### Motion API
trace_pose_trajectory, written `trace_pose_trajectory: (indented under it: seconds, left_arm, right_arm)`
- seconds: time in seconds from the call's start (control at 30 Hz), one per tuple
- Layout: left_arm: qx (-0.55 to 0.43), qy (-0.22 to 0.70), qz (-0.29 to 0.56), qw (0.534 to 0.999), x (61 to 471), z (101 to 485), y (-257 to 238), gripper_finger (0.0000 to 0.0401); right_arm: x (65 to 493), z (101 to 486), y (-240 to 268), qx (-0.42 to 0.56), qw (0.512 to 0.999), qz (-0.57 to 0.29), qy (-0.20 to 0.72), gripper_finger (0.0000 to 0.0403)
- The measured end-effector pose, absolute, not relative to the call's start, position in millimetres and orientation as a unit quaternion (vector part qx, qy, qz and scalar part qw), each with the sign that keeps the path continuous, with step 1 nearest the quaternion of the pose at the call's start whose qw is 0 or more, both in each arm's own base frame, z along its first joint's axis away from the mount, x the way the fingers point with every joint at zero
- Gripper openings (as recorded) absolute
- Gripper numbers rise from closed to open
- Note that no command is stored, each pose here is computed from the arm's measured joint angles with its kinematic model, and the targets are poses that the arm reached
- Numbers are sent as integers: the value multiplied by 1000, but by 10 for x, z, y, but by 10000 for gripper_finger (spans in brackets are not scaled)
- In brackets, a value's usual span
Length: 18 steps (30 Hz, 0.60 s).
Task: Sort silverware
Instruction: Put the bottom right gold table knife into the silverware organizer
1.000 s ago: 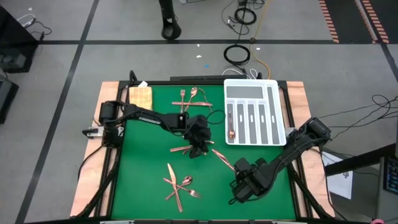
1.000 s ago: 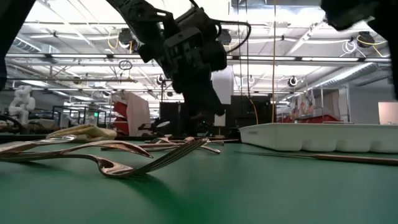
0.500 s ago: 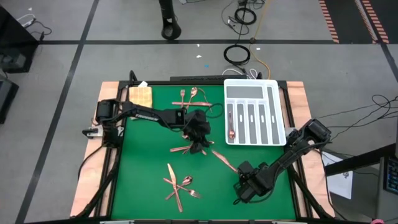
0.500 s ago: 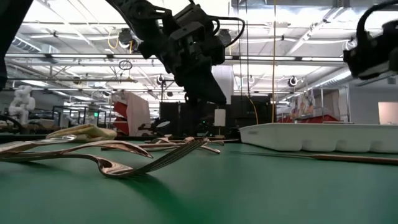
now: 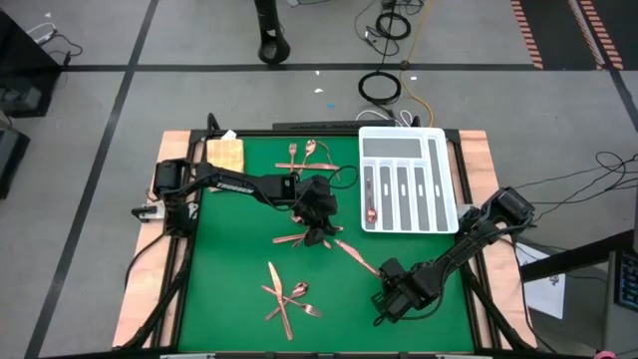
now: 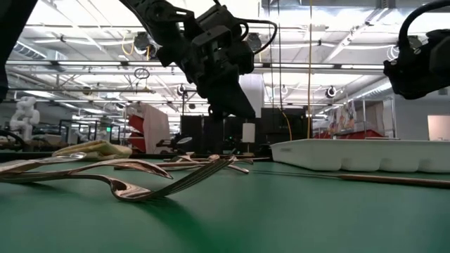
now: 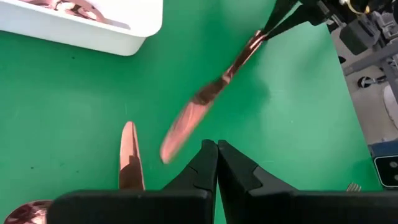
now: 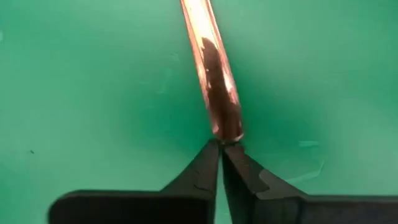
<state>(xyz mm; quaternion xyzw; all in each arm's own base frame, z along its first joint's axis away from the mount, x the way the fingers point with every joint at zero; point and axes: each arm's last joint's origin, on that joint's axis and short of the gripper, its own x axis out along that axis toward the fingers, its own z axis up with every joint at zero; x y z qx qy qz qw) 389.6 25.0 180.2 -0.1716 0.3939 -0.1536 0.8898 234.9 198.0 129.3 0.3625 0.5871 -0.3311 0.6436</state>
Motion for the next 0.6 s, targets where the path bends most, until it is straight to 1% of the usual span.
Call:
trace_pose_trajectory:
  seconds: [0.13,0.27,0.43,0.5,0.6]
  left_arm:
    - [-172,395,-153,889,3894,1801,249,15]
    - [-174,403,-152,885,3881,1789,251,15]
    - [-183,409,-153,881,3865,1780,290,15]
    - [-187,411,-153,879,3857,1777,317,15]
    - [-190,415,-150,877,3847,1769,342,15]
  right_arm:
    - [2351,1309,1991,377,643,-328,581,14]
    - [2339,1437,2031,373,663,-318,566,23]
    - [2303,1845,2113,349,728,-332,487,54]
    - [2250,1912,2135,325,754,-349,450,70]
    - [2157,1937,2199,310,788,-352,400,98]
